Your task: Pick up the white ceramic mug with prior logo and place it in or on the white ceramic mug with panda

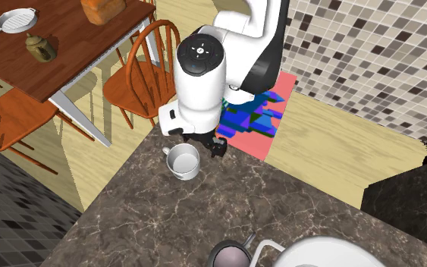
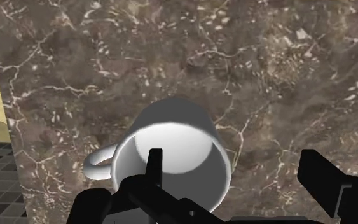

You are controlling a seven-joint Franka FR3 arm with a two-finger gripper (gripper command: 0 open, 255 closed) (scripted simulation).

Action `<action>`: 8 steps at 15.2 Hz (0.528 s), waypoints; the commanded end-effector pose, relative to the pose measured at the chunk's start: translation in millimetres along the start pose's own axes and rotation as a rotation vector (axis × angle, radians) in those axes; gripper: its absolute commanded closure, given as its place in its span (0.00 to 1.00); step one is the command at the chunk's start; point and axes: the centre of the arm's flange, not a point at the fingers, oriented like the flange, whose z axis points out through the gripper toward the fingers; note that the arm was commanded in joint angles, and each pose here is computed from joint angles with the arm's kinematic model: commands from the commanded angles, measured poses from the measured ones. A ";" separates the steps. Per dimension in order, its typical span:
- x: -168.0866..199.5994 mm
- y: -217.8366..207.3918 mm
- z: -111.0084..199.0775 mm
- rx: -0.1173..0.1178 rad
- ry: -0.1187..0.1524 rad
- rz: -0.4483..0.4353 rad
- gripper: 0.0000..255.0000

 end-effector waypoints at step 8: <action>36.3 -10.4 61.0 0.003 0.028 0.010 0.00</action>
